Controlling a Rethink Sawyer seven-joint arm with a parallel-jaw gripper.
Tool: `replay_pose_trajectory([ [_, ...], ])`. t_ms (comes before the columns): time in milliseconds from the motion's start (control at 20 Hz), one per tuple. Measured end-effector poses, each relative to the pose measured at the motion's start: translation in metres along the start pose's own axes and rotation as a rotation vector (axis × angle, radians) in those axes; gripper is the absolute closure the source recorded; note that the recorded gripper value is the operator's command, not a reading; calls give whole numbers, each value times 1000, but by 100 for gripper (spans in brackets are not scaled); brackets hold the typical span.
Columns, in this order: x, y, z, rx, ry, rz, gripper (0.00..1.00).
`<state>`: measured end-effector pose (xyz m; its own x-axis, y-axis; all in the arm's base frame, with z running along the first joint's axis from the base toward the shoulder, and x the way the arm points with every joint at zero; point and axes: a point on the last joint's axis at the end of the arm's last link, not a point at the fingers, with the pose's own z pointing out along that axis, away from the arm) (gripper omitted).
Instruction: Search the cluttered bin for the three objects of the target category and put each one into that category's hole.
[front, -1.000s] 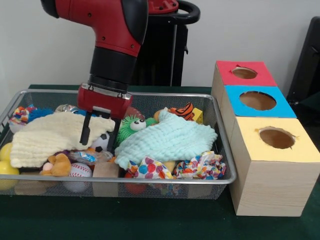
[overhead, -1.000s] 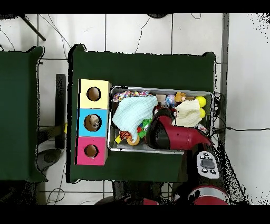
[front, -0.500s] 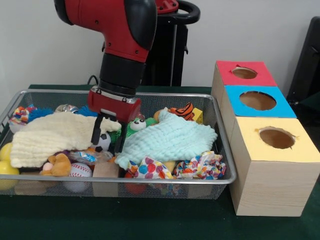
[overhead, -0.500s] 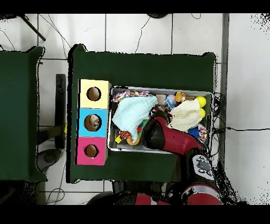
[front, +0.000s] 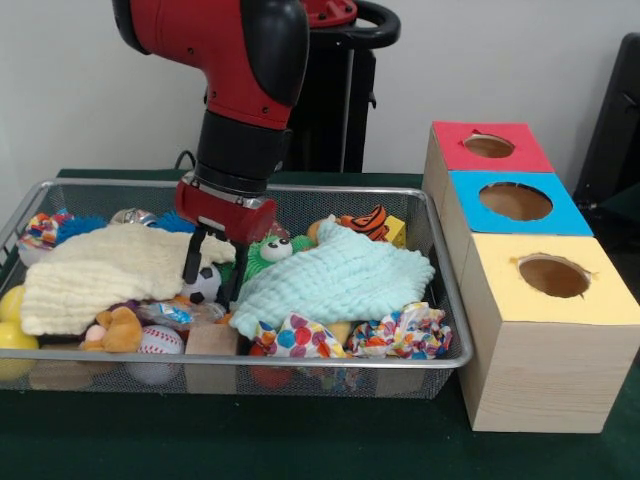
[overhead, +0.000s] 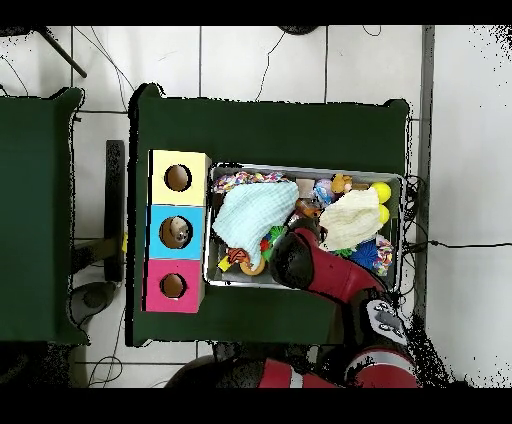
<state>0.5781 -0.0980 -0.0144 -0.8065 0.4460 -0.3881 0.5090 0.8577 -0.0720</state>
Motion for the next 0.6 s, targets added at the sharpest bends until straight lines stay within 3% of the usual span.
replay_pose_trajectory([
  [150,0,-11,5,28,5,34,0],
  [600,-7,-24,8,57,-28,72,0],
])
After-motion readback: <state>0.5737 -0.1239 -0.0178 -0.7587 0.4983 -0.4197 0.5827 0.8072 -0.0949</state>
